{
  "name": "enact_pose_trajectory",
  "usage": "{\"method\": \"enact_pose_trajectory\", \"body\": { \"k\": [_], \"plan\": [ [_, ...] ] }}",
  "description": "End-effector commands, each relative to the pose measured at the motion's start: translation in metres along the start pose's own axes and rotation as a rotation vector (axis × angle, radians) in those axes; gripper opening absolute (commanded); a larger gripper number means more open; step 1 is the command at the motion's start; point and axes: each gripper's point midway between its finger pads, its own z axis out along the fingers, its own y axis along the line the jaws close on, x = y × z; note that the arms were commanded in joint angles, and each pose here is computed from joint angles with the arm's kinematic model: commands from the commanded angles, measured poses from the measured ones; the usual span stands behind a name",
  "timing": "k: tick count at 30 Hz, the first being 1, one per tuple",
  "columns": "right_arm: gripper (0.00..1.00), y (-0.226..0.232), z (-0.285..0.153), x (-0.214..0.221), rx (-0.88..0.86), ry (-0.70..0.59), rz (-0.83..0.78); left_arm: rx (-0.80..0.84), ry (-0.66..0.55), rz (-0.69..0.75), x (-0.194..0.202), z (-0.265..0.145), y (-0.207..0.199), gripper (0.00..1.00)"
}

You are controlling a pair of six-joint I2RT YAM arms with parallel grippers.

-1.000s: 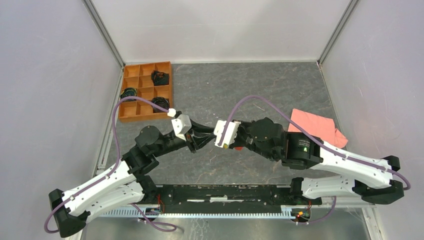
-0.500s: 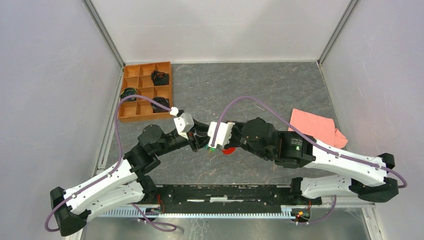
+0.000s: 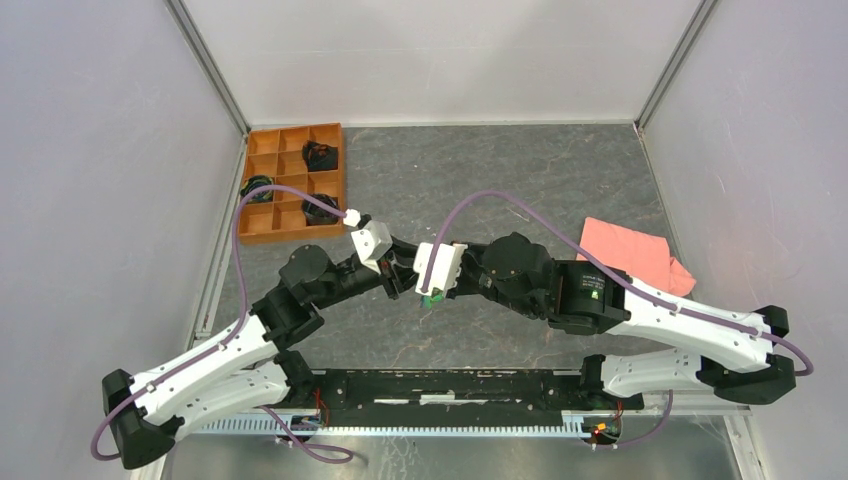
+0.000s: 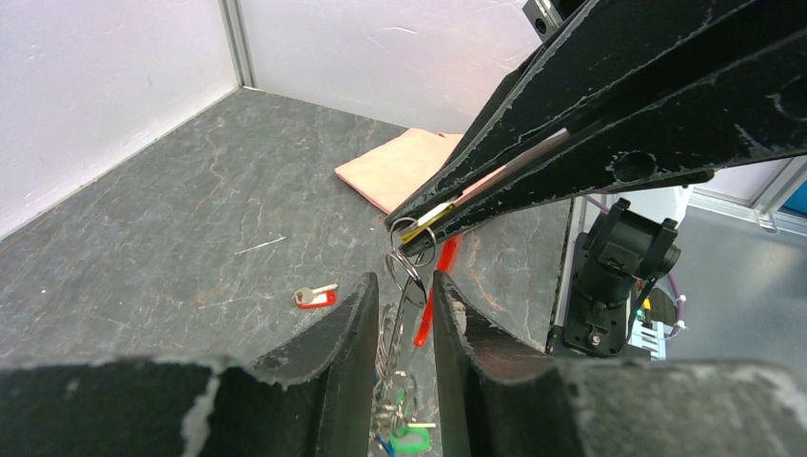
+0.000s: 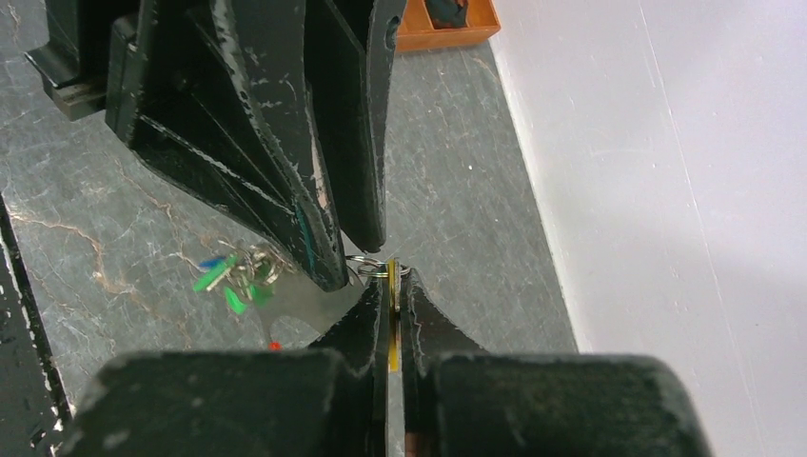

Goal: Remove the keys from the keyring
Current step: Remove the key from the keyring.

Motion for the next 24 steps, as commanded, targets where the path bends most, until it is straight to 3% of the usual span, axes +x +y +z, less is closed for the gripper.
{"method": "enact_pose_trajectory", "body": {
  "k": [1, 8, 24],
  "plan": [
    [0.0, -0.02, -0.011, -0.03, 0.039, -0.099, 0.064, -0.005, -0.083, 0.057, -0.031, 0.002, 0.001, 0.28],
    [0.0, -0.023, -0.013, -0.023, 0.062, -0.075, 0.062, 0.0, -0.081, 0.062, -0.029, 0.0, 0.0, 0.02],
    [0.0, -0.019, -0.019, 0.018, 0.121, 0.024, 0.058, 0.033, -0.148, 0.048, -0.04, -0.009, -0.009, 0.02]
  ]
}}
